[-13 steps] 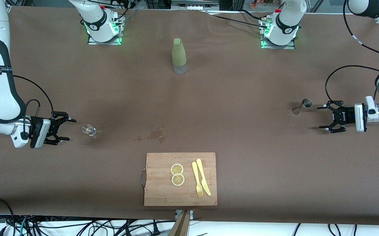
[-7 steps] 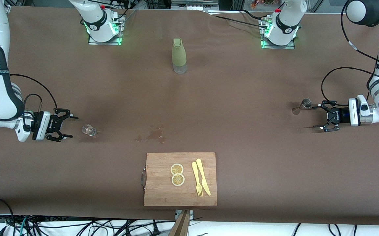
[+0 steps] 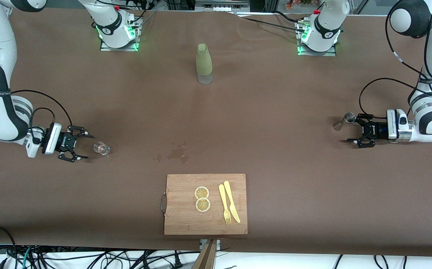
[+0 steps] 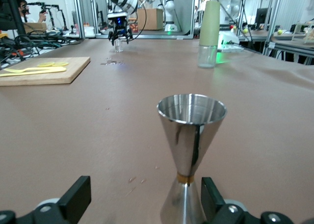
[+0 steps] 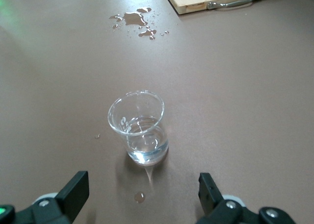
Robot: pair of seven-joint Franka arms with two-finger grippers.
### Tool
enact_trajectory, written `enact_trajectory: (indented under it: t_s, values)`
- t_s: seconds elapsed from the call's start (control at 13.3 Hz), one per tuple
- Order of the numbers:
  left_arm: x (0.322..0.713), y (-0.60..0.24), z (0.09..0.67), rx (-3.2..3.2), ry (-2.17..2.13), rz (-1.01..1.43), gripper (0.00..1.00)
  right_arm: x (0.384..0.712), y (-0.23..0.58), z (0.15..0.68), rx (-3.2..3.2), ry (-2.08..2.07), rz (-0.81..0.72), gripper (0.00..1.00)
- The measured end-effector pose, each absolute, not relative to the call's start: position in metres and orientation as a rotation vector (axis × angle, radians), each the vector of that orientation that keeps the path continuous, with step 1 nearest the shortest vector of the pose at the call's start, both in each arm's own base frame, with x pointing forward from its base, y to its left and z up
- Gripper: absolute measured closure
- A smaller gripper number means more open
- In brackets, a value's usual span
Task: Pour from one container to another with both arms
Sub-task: 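Close the right gripper on the glass while the left gripper grips the jigger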
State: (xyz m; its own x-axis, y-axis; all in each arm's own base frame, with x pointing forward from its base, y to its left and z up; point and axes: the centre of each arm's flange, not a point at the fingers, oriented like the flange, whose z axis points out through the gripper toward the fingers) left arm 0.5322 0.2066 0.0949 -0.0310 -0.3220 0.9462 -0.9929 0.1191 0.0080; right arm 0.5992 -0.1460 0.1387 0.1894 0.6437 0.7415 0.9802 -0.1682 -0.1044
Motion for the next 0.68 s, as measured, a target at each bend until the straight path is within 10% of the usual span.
enact_trajectory:
  t_s: [0.45,0.68]
  values:
    - [0.533,0.192,0.092,1.305,-1.503,0.943,0.42,0.6,-0.132,0.141,-1.775,-1.465,-0.887,0.0]
    - [0.533,0.192,0.091,1.3,-1.506,0.946,0.41,0.595,-0.132,0.138,-1.736,-1.461,-0.891,0.0]
